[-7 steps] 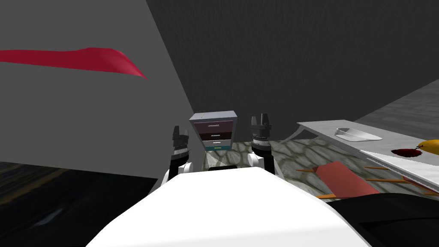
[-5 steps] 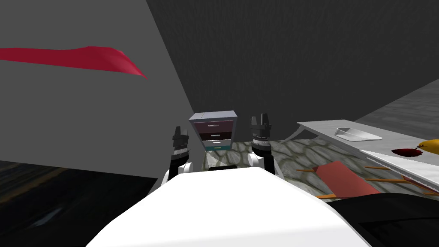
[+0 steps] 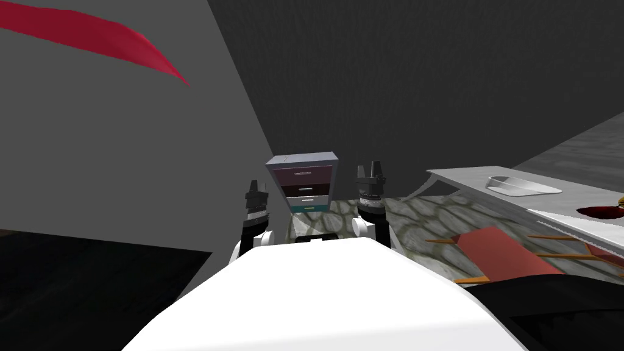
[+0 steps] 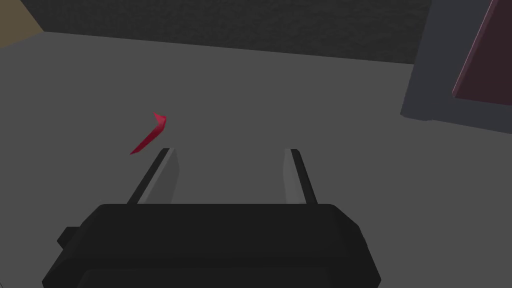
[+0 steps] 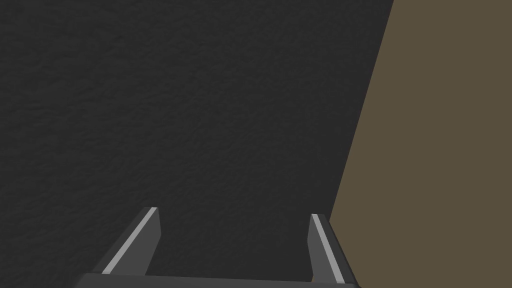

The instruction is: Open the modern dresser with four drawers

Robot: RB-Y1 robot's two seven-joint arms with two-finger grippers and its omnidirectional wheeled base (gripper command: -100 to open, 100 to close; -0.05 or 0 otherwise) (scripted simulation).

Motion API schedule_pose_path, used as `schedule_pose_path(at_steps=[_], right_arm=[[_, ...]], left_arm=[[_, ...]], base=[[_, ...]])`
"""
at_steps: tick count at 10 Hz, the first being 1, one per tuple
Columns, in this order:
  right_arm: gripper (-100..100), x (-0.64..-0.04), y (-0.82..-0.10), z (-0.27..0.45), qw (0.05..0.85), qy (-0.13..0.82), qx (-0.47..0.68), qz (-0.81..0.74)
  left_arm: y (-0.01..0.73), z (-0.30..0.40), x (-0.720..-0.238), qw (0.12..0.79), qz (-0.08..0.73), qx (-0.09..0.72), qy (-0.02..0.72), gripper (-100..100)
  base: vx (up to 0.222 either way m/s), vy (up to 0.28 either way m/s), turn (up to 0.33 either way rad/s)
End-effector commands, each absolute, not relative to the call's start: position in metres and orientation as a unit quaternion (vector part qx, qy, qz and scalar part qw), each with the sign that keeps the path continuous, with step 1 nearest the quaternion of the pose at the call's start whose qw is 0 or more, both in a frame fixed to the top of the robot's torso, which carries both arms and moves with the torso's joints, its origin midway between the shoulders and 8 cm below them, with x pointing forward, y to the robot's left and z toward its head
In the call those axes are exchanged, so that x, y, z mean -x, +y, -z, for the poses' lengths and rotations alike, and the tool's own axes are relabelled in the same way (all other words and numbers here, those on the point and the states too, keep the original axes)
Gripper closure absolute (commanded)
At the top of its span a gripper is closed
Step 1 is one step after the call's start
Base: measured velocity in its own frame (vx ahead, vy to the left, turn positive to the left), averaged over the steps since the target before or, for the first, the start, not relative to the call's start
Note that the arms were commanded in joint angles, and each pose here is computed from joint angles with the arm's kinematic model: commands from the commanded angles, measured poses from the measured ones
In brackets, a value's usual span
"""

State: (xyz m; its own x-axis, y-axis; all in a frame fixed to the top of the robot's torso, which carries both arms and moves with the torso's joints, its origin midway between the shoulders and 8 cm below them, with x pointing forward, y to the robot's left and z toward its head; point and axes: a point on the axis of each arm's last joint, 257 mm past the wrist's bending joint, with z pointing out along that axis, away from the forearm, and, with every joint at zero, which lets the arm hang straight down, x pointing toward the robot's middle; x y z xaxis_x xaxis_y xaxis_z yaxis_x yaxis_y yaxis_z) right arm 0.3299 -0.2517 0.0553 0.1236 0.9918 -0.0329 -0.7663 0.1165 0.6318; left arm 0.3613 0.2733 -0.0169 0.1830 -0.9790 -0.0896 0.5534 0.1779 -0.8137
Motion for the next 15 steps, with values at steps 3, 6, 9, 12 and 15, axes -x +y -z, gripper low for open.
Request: schedule_pose_path(at_steps=[3, 6, 9, 12, 15], right_arm=[[0, -0.330, -0.252, -0.055, 0.710, 0.234, -0.241, -0.619], [0, -0.330, -0.252, -0.055, 0.710, 0.234, -0.241, -0.619], [0, -0.330, -0.252, -0.055, 0.710, 0.234, -0.241, -0.619], [0, -0.330, -0.252, -0.055, 0.710, 0.234, -0.241, -0.619], [0, -0.330, -0.252, -0.055, 0.710, 0.234, -0.241, -0.619]], left_arm=[[0.269, 0.022, -0.364, 0.693, 0.550, 0.315, 0.342, -100], [0.263, 0.041, -0.371, 0.685, 0.548, 0.295, 0.379, -100], [0.260, 0.067, -0.381, 0.676, 0.545, 0.287, 0.405, -100], [0.260, 0.084, -0.387, 0.671, 0.543, 0.285, 0.416, -100], [0.261, 0.107, -0.394, 0.664, 0.540, 0.290, 0.429, -100]], base=[[0.006, -0.001, -0.001], [0.033, -0.009, -0.005], [0.056, -0.008, -0.006], [0.051, -0.016, -0.005], [0.049, -0.011, -0.006]])
